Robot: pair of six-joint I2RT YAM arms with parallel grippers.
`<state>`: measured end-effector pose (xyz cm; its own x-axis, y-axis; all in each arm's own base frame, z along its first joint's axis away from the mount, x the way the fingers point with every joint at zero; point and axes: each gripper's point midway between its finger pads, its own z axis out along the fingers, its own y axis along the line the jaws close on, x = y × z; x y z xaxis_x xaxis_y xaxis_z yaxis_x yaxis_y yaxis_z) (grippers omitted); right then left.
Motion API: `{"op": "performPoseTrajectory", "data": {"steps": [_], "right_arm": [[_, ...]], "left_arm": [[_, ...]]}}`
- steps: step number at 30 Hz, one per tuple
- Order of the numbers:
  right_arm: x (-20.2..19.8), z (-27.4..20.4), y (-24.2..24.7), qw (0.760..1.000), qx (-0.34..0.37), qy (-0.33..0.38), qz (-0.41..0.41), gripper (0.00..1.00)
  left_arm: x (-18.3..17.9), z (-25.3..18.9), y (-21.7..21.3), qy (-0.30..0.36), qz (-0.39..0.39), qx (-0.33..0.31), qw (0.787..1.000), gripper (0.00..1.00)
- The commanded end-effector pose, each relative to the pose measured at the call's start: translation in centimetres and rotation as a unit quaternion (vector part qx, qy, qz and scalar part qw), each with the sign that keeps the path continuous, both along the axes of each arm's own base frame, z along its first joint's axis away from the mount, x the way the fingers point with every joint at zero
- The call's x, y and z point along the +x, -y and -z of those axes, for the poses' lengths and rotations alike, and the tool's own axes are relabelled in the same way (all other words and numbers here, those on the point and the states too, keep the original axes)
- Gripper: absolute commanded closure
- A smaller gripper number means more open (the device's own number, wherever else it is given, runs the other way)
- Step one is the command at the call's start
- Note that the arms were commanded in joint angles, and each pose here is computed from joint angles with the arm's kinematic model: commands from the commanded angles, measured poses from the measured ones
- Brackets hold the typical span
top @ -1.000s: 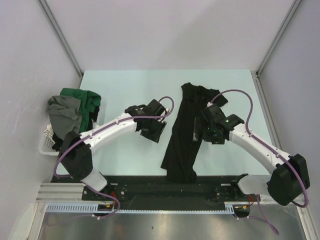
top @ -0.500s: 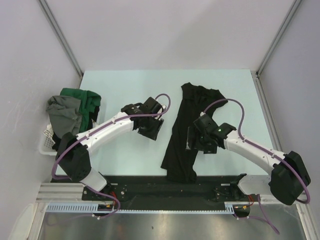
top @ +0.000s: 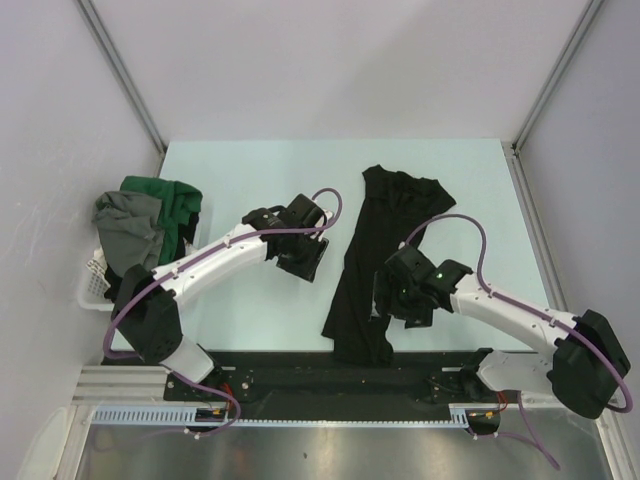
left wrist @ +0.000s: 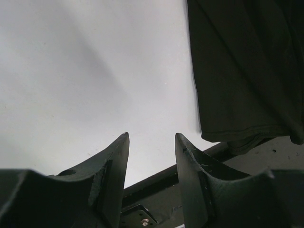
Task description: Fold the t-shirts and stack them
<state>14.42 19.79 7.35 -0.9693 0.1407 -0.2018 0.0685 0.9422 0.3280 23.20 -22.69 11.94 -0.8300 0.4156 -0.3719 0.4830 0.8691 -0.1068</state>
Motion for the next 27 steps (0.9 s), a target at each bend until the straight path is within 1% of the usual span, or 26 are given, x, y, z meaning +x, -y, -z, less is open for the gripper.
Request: {"op": "performPoseTrajectory", "data": {"steps": [1, 10, 16, 22, 27], "right_arm": [[-2.4, 0.1, -0.2, 1.0, 0.006, -0.024, -0.003, 0.02], [-4.7, 1.6, 0.0, 0.999, 0.005, -0.054, -0.008, 0.05], [-4.9, 2.4, -0.6, 0.998, 0.01, -0.058, -0.014, 0.08], [-4.9, 3.0, -1.5, 0.997, 0.02, -0.064, -0.025, 0.13], [-5.0, 3.4, -2.0, 0.997, 0.024, -0.07, -0.037, 0.21]], "left_arm": [[0.4, -1.2, 0.5, 0.015, 0.013, -0.02, 1.0, 0.51], [0.1, -1.0, 0.5, 0.009, 0.014, -0.022, 1.0, 0.51], [0.1, -0.9, 0.6, 0.008, 0.017, -0.023, 1.0, 0.52], [0.0, -1.1, 0.4, 0.009, 0.017, -0.021, 1.0, 0.52], [-0.1, -1.0, 0.3, 0.006, 0.017, -0.018, 1.0, 0.52]]}}
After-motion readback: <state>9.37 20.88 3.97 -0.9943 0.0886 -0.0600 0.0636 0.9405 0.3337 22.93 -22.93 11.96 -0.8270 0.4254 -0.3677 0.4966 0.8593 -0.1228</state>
